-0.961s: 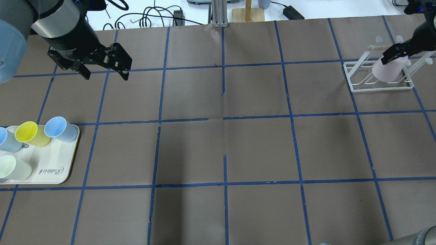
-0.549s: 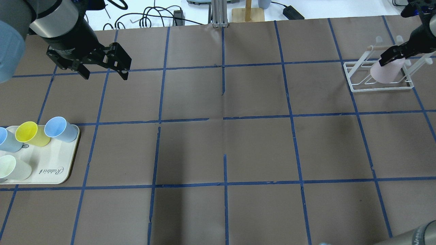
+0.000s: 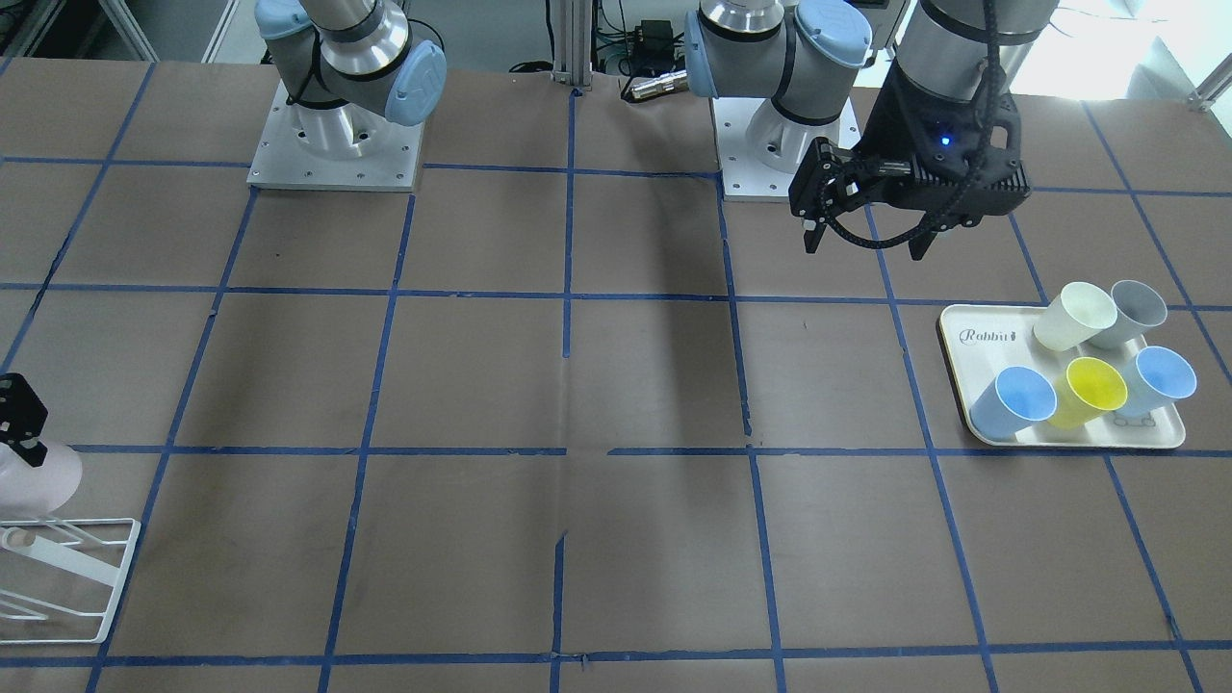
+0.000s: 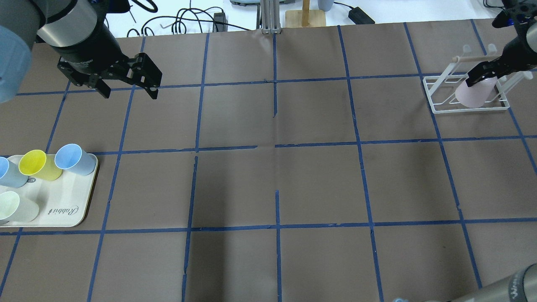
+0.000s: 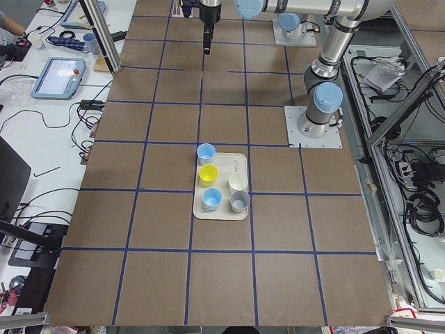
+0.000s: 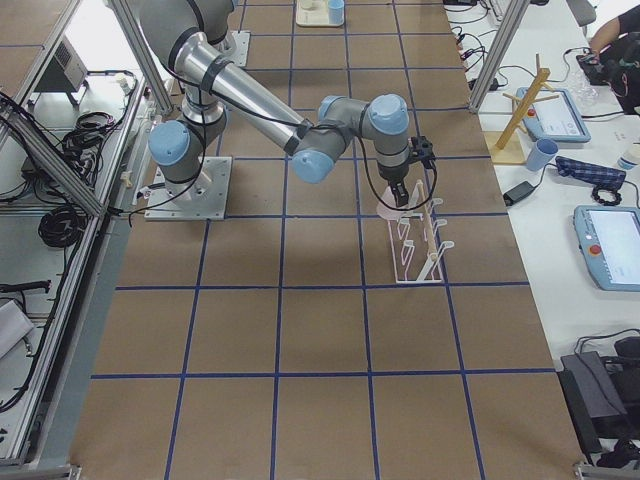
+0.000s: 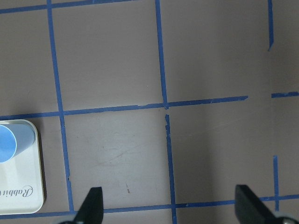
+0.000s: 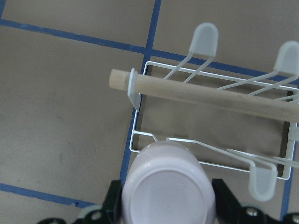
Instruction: Transfer IKEA cup to right arm and place on rack
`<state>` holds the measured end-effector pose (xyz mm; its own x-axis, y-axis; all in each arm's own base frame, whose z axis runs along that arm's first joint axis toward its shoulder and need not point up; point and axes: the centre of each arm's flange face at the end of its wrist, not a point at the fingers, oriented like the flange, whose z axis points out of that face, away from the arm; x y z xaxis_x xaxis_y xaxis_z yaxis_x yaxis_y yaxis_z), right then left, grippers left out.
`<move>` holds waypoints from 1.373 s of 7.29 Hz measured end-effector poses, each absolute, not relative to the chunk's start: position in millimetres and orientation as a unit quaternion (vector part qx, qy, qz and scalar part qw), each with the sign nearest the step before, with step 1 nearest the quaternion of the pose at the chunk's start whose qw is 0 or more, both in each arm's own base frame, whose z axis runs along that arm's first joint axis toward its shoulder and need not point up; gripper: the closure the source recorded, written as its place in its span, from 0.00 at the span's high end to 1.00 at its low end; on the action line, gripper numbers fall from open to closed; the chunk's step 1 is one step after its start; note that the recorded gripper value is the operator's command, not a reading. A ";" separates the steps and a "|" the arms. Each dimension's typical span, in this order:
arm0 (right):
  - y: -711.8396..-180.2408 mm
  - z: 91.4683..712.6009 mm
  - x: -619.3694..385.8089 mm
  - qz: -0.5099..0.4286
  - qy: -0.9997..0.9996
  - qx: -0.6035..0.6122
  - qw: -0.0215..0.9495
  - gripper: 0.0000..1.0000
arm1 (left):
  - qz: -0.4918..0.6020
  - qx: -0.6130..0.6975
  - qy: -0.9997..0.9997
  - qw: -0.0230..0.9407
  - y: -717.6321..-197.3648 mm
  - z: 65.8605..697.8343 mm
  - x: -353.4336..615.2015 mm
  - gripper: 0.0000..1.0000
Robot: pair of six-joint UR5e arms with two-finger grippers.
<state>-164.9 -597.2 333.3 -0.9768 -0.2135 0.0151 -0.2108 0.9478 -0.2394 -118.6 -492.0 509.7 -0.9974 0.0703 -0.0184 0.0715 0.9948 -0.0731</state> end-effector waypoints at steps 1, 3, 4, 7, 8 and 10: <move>-597.9 330.2 -165.7 -0.118 0.987 -0.107 0.007 0.95 | -0.037 0.036 0.999 0.008 -492.0 509.7 -118.5 1.00; -597.7 329.4 -166.3 -0.115 0.988 -0.104 0.007 0.99 | -0.037 0.035 0.999 0.008 -491.8 509.9 -118.5 1.00; -596.0 333.1 -165.8 -0.114 0.988 -0.102 0.005 1.00 | -0.037 0.035 0.999 0.008 -491.7 510.0 -118.5 1.00; -570.6 375.0 -150.1 -0.097 0.992 -0.085 0.013 1.00 | -0.038 0.035 0.999 0.008 -491.3 510.7 -118.7 1.00; -552.6 398.5 -135.9 -0.083 0.994 -0.063 0.024 1.00 | -0.038 0.035 0.999 0.007 -491.2 510.8 -118.8 1.00; -515.3 441.8 -85.7 -0.049 0.998 -0.009 0.047 1.00 | -0.039 0.035 0.999 0.007 -491.0 511.4 -118.7 1.00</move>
